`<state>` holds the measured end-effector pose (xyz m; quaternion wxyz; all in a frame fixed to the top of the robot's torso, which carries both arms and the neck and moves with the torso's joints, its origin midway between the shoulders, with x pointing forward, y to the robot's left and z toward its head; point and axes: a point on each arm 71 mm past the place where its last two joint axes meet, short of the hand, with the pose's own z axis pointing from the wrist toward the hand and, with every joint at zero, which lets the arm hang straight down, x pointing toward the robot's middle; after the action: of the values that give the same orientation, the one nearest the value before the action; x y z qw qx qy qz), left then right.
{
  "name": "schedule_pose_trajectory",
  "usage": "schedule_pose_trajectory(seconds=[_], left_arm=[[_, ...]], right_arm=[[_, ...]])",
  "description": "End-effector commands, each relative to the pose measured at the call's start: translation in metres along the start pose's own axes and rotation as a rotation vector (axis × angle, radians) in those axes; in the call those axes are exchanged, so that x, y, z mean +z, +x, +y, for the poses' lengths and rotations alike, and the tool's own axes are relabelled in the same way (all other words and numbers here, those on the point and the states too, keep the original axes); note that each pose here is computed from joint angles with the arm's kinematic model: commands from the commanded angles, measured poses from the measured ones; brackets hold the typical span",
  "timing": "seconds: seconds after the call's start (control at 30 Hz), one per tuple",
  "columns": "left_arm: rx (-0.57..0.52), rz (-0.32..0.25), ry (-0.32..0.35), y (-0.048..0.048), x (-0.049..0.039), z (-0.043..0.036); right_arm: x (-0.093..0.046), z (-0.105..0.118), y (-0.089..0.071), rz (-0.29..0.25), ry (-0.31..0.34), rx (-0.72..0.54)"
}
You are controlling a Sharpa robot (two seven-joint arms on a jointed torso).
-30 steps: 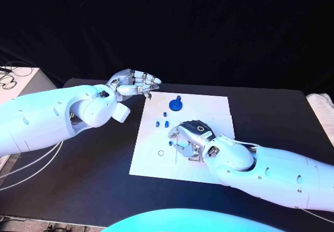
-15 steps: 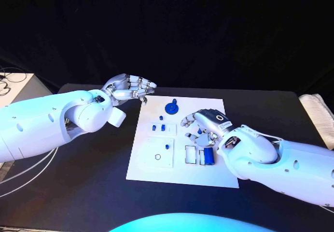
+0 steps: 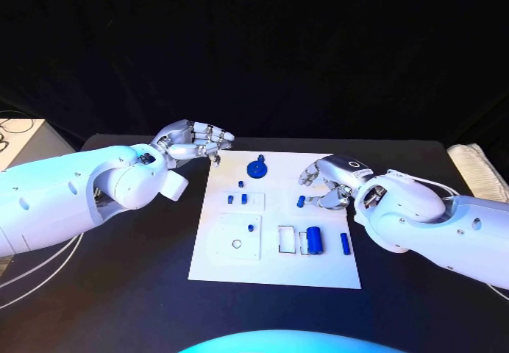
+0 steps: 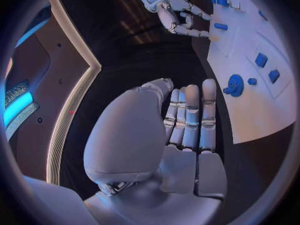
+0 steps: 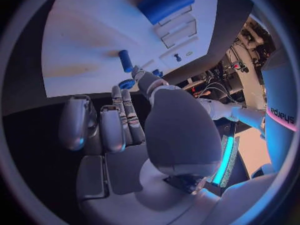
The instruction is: Assemble the parts on the task board
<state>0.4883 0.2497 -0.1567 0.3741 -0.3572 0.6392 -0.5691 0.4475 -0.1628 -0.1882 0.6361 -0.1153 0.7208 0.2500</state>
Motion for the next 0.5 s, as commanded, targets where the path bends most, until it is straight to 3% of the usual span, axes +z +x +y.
schedule_pose_trajectory(seconds=[0.03,0.3,0.5], left_arm=[[-0.007,0.024,0.006,0.0029,0.0006,-0.0005],[-0.007,0.026,0.004,0.0028,0.0006,-0.0001],[-0.007,0.025,0.003,0.0025,0.0006,0.0001]], right_arm=[[0.002,0.0,0.007,0.088,-0.008,-0.047],[0.006,0.0,0.015,0.13,0.0,-0.057],[0.009,0.002,0.017,0.114,-0.003,-0.051]])
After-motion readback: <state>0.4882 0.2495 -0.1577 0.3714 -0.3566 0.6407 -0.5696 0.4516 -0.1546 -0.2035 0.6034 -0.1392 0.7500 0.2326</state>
